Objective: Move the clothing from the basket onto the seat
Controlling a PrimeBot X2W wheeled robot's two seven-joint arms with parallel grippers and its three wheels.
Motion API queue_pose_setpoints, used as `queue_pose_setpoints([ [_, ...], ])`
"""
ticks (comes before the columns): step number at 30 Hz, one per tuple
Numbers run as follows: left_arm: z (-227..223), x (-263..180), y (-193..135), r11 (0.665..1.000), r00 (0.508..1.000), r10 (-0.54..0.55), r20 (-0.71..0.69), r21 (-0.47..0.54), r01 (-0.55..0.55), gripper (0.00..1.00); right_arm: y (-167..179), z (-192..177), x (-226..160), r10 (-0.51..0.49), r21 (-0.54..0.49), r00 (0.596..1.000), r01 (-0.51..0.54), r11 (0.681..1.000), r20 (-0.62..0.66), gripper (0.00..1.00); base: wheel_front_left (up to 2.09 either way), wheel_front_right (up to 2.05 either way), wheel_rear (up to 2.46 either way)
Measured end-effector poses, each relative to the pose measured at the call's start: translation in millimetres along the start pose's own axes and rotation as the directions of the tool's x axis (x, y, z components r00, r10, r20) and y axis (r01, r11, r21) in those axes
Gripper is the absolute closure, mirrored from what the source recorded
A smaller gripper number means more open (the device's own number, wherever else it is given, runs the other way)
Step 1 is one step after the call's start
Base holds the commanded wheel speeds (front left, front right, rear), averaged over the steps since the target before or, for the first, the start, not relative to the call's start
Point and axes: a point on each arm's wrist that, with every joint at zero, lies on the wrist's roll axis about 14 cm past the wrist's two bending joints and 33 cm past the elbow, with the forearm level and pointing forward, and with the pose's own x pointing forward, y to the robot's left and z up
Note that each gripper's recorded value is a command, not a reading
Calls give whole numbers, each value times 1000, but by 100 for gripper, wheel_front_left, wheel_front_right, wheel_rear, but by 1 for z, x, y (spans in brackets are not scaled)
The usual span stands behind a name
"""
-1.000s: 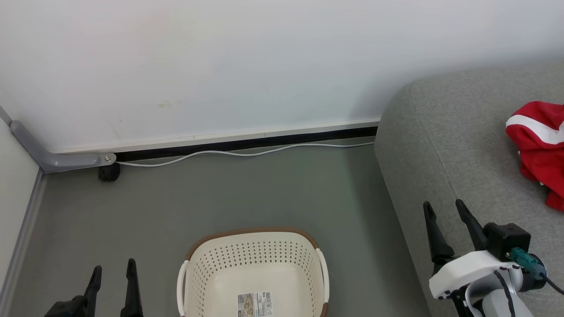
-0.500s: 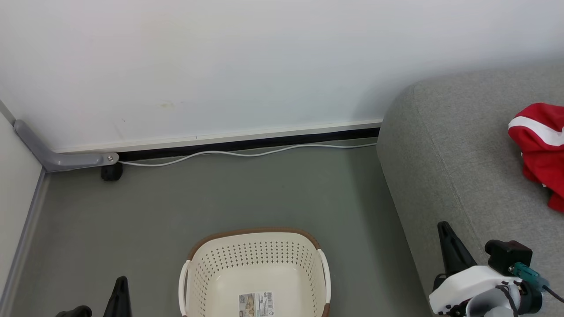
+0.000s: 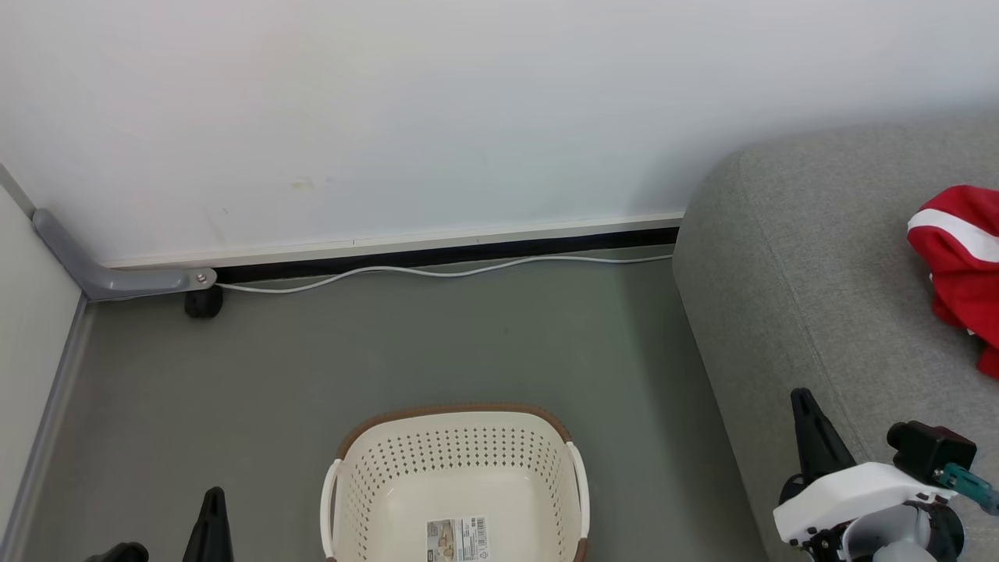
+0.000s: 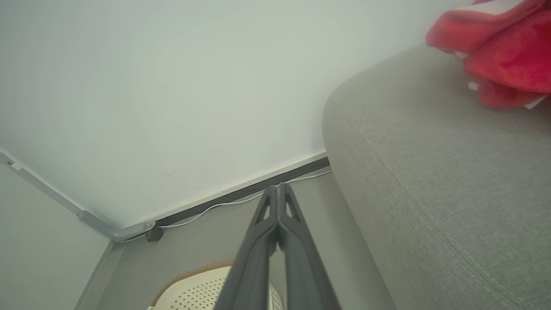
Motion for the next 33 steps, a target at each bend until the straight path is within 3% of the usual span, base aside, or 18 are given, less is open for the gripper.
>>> queue_pose_setpoints([
  [16, 3, 1, 0, 985, 1000, 10, -14, -173, -12, 100, -4, 7, 2, -29, 177, 1000, 27, 984, 9, 100, 0, 0, 0],
  [33, 9, 5, -5, 935, 1000, -1, -14, -354, -3, 100, -7, 12, 3, -48, 361, 999, 40, 932, 12, 100, 0, 0, 0],
])
